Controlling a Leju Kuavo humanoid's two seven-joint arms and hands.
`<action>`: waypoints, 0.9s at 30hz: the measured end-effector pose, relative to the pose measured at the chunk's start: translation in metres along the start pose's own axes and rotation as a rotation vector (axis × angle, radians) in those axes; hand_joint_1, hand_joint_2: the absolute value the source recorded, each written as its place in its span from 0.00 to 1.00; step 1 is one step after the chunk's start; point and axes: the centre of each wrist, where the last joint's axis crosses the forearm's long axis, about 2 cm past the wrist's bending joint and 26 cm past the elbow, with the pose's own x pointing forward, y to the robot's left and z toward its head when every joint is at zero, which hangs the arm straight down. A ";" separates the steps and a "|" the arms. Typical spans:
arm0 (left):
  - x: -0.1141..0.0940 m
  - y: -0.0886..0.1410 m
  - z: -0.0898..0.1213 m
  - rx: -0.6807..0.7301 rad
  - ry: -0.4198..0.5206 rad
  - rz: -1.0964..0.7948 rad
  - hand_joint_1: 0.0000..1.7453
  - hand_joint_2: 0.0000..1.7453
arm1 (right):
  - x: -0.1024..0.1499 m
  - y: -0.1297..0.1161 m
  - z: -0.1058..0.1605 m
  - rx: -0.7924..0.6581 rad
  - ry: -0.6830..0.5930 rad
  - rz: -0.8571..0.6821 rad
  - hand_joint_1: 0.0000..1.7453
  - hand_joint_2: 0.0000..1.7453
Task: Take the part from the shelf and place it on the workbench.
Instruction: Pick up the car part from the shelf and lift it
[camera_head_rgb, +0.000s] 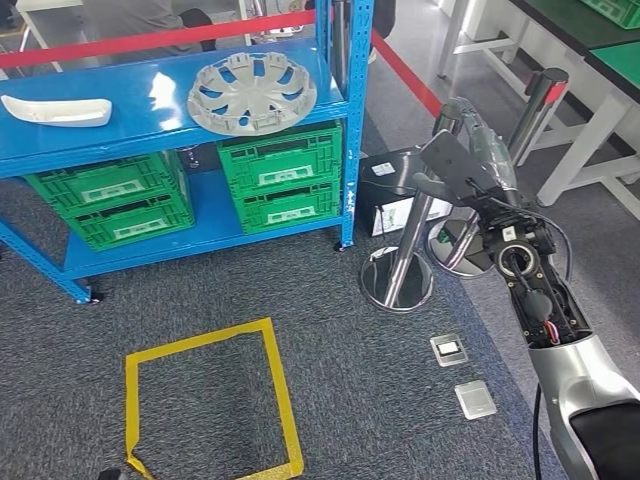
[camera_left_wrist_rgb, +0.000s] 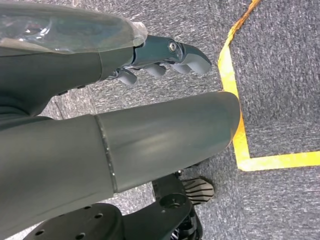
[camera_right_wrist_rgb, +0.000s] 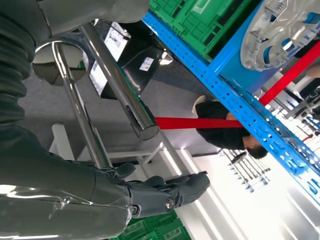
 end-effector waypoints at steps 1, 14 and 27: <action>0.000 0.000 0.000 0.000 0.000 0.000 0.00 0.00 | 0.000 0.000 0.000 -0.001 -0.001 0.000 0.00 1.00; 0.001 -0.003 0.000 -0.005 -0.002 0.003 0.00 0.00 | 0.001 -0.005 0.001 0.000 -0.008 0.008 0.00 1.00; 0.007 -0.002 -0.002 -0.006 -0.011 -0.005 0.00 0.00 | 0.001 -0.008 0.003 0.000 -0.011 0.022 0.00 1.00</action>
